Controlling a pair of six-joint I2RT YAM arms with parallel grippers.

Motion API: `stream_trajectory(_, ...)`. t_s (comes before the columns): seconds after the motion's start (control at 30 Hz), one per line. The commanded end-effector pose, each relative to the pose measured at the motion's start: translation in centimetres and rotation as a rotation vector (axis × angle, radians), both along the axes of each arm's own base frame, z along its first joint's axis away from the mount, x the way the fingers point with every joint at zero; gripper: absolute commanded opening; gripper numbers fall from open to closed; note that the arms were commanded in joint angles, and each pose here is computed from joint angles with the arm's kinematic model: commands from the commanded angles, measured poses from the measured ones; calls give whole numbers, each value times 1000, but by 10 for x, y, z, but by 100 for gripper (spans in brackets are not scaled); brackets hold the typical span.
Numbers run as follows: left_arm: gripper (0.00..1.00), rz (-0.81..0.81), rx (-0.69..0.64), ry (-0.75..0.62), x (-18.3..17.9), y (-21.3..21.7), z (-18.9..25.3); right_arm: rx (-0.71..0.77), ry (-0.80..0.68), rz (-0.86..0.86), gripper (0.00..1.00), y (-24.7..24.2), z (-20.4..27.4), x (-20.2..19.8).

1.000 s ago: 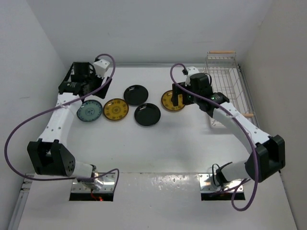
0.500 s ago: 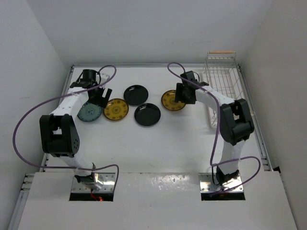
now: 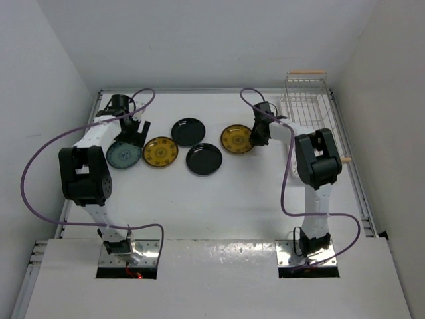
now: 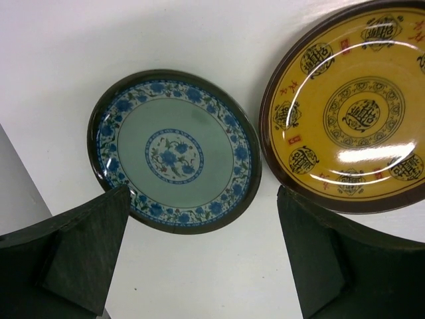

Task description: Load the plates into the dish rack

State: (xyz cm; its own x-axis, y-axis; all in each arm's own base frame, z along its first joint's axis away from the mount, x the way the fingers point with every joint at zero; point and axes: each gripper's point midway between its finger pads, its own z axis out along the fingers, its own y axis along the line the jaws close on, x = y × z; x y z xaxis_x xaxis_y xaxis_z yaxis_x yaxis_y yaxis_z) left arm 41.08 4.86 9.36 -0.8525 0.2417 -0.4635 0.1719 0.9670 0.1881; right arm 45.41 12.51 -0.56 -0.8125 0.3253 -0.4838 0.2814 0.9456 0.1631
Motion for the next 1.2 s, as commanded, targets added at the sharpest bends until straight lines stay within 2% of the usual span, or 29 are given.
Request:
stream_trajectory(0.0, 96, 25, -22, -45, 12, 1, 12, 29, -6, -40, 9, 1, -13, 4)
stream_trajectory(0.03, 96, 25, -22, -45, 12, 1, 12, 23, -3, -30, 0, 0, -14, 3)
stream_trajectory(0.17, 96, 25, -21, -56, 10, 1, 17, -20, -49, 3, 0, -8, 3, 4)
stream_trajectory(0.3, 96, 25, -21, -65, 10, 1, 21, -101, -250, 87, 0, -12, 75, 19)
stream_trajectory(0.47, 96, 19, -29, -77, 13, -1, 25, -132, -504, 140, 0, -18, 180, 26)
stream_trajectory(0.67, 96, 14, -36, -86, 15, -2, 28, -198, -627, 166, 0, -40, 237, 15)
stream_trajectory(0.83, 96, 6, -32, -85, 15, -2, 28, -395, -771, 78, 0, -90, 313, 5)
stream_trajectory(0.9, 96, 1, -39, -86, 15, -3, 28, -521, -809, 60, 0, -113, 344, -2)
stream_trajectory(0.97, 96, 1, -39, -86, 15, -3, 28, -641, -807, 10, 0, -142, 361, -9)
stream_trajectory(1.17, 96, -9, -57, -78, 16, -7, 24, -834, -761, -84, 0, -212, 382, -31)
